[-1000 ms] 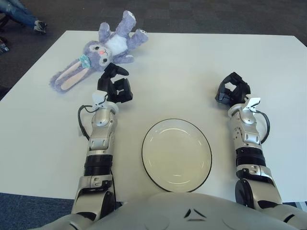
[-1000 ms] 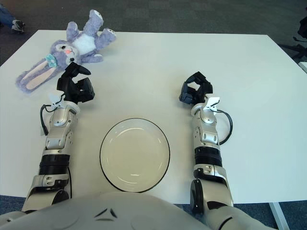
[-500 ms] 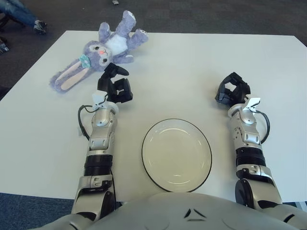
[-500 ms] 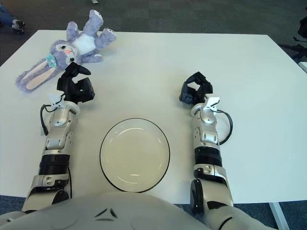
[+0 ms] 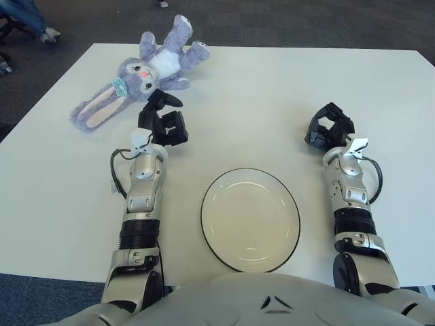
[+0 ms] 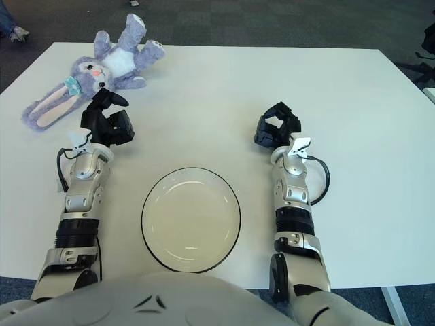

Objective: Put the doll into the plate.

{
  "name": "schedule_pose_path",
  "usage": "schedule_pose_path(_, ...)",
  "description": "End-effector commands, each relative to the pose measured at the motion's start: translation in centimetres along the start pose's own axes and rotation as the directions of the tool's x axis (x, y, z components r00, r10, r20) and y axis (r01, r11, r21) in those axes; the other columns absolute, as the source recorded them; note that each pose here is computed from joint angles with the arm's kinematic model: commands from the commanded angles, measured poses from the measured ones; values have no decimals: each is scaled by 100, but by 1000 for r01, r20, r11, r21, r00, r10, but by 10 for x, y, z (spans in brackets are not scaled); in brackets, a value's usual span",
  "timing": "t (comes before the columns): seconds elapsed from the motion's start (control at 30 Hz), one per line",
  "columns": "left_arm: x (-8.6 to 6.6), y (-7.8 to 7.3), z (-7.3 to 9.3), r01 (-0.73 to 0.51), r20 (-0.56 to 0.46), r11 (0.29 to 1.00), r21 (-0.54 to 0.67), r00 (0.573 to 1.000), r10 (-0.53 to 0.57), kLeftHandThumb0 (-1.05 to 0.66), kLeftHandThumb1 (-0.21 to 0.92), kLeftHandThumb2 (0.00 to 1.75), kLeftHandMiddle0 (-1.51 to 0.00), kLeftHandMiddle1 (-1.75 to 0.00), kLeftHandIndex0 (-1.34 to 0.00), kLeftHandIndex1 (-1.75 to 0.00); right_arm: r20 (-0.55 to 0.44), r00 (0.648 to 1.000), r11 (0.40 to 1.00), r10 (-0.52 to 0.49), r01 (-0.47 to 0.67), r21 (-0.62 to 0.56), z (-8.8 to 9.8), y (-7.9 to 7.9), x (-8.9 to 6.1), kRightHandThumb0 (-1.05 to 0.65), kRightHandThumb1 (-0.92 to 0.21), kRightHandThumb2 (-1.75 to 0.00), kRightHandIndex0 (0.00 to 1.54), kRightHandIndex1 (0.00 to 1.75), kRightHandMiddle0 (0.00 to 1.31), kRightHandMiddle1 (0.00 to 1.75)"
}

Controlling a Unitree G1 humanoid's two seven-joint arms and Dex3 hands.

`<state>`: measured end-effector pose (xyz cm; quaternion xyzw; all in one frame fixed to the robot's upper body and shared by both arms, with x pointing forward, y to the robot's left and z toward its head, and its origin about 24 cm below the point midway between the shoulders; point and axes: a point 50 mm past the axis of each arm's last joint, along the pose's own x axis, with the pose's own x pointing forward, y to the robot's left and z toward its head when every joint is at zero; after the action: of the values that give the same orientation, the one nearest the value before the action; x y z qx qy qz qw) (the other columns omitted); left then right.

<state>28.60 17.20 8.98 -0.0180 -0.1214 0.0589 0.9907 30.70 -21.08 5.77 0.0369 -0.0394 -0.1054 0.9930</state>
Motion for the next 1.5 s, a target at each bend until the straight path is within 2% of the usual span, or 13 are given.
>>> schedule_pose_path(0.0, 1, 2, 1, -13, 0, 999, 37, 1000, 13, -47, 34, 129, -120, -175, -59, -175, 12, 1000, 1000, -1, 2, -13, 4, 0, 4, -52, -22, -144, 131, 175, 70, 175)
schedule_pose_path(0.47, 4, 6, 6, -26, 135, 975, 219, 991, -4, -41, 54, 103, -97, -175, -44, -175, 4, 1000, 1000, 3, -3, -8, 3, 2, 5, -52, -21, -144, 131, 175, 70, 175)
schedule_pose_path(0.67, 5, 9, 11, -73, 190, 931, 359, 982, 3, -39, 62, 93, -86, -175, -38, -175, 0, 1000, 1000, 7, -7, -1, 2, 2, 6, -52, -21, -144, 132, 175, 70, 175)
schedule_pose_path(0.7, 6, 9, 12, -81, 198, 920, 384, 980, 4, -26, 56, 102, -70, -175, -38, -175, 1, 1000, 1000, 7, -7, 0, 2, 2, 6, -52, -21, -144, 132, 175, 70, 175)
schedule_pose_path(0.8, 6, 10, 15, -99, 216, 898, 429, 976, 5, -9, 48, 113, -51, -175, -39, -175, 1, 1000, 1000, 7, -7, 2, 2, 2, 6, -52, -21, -145, 132, 175, 70, 175)
schedule_pose_path(0.87, 6, 10, 18, -121, 241, 868, 481, 971, 2, -5, 50, 111, -44, -175, -37, -174, 1, 1000, 1000, 9, -9, 4, 2, 2, 6, -52, -21, -145, 132, 175, 70, 175)
schedule_pose_path(0.9, 6, 10, 18, -132, 252, 853, 505, 968, 1, -3, 62, 94, -36, -173, -30, -172, 2, 1000, 1000, 9, -9, 4, 2, 2, 6, -52, -21, -145, 131, 175, 70, 175)
schedule_pose_path(0.93, 6, 11, 20, -141, 259, 831, 538, 966, -4, -3, 66, 87, -33, -172, -28, -171, 2, 1000, 1000, 11, -12, 5, 2, 2, 6, -52, -21, -145, 131, 175, 70, 175)
schedule_pose_path(1.0, 6, 11, 20, -151, 265, 806, 572, 964, -7, -32, 58, 89, -22, -151, -12, -142, 2, 1000, 1000, 14, -14, 6, 2, 3, 7, -52, -21, -145, 131, 175, 70, 175)
schedule_pose_path(1.1, 8, 15, 22, -155, 258, 759, 632, 966, -19, -52, 55, 89, -10, -130, -4, -121, 1, 1000, 1000, 19, -19, 8, 2, 3, 7, -52, -21, -145, 131, 175, 70, 175)
schedule_pose_path(1.2, 9, 19, 22, -146, 239, 721, 678, 971, -28, -65, 60, 79, -3, -102, -1, -103, 1, 1000, 1000, 26, -26, 8, 1, 3, 7, -52, -21, -145, 131, 175, 70, 175)
schedule_pose_path(1.43, 12, 23, 25, -146, 202, 630, 763, 979, -18, -77, 71, 63, 0, -63, 0, -82, -3, 999, 999, 36, -36, 11, 1, 2, 7, -52, -21, -145, 131, 175, 70, 175)
schedule_pose_path(1.47, 13, 24, 25, -147, 197, 615, 775, 980, -13, -80, 74, 59, 0, -52, 0, -77, -3, 999, 999, 38, -38, 11, 1, 2, 7, -52, -21, -145, 131, 175, 70, 175)
